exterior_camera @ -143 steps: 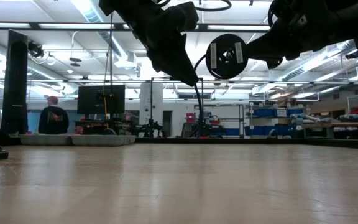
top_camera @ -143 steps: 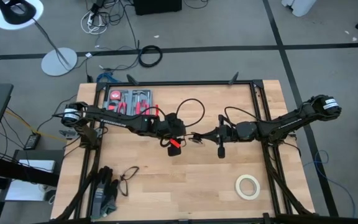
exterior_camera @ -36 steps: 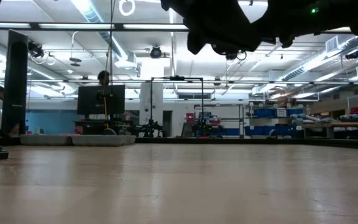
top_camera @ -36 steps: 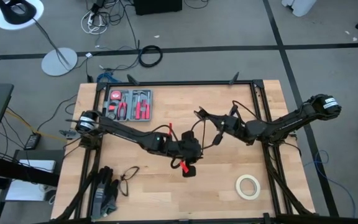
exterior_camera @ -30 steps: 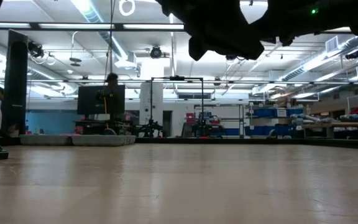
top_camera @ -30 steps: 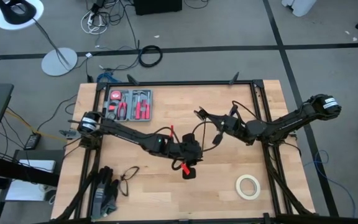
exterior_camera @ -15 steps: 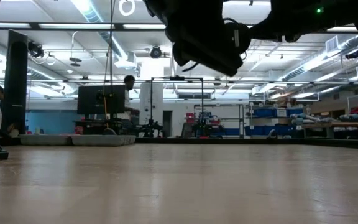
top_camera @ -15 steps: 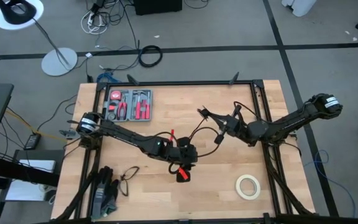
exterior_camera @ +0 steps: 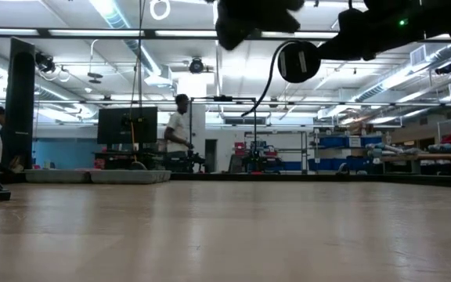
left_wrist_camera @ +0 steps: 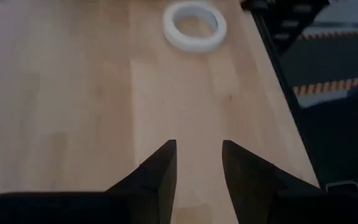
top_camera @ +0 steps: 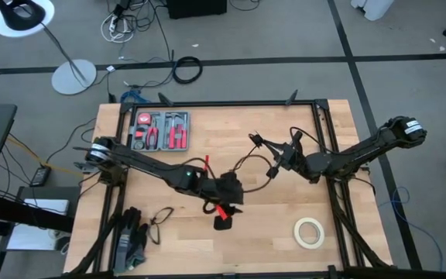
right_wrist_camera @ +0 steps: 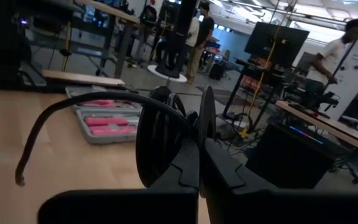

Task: Coil cords
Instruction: Uncoil the black wire from the spool

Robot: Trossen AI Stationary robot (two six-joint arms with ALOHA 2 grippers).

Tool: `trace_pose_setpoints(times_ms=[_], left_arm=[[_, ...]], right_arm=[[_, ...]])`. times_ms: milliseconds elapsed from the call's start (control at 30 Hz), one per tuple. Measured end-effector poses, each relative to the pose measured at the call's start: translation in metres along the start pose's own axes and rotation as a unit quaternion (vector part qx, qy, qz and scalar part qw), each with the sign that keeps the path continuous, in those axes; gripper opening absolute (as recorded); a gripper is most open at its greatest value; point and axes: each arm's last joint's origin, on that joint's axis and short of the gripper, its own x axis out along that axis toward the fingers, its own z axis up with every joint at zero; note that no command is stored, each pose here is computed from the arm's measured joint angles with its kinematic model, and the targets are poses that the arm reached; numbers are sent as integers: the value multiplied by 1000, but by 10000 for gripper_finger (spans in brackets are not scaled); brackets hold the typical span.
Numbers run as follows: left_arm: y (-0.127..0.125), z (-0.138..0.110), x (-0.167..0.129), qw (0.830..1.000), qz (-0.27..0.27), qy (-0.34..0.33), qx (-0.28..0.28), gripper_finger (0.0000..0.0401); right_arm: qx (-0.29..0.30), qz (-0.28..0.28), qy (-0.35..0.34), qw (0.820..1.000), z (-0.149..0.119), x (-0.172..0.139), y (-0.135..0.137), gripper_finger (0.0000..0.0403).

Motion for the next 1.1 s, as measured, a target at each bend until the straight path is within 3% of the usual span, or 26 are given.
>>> trace_pose_setpoints(times_ms=[133, 300, 633, 1100], left_arm=[[3, 9, -24, 998, 57, -27, 22, 132], [12, 7, -37, 987, 152, -5, 61, 132], [20, 5, -40, 957, 239, 26, 161, 132], [35, 8, -33, 951, 263, 21, 159, 131]], right_arm=[[-7, 19, 0, 1000, -1, -2, 3, 0], [-15, 100, -14, 995, -1, -9, 12, 0], [16, 202, -18, 979, -3, -16, 21, 0], [54, 236, -19, 970, -3, -13, 22, 0]])
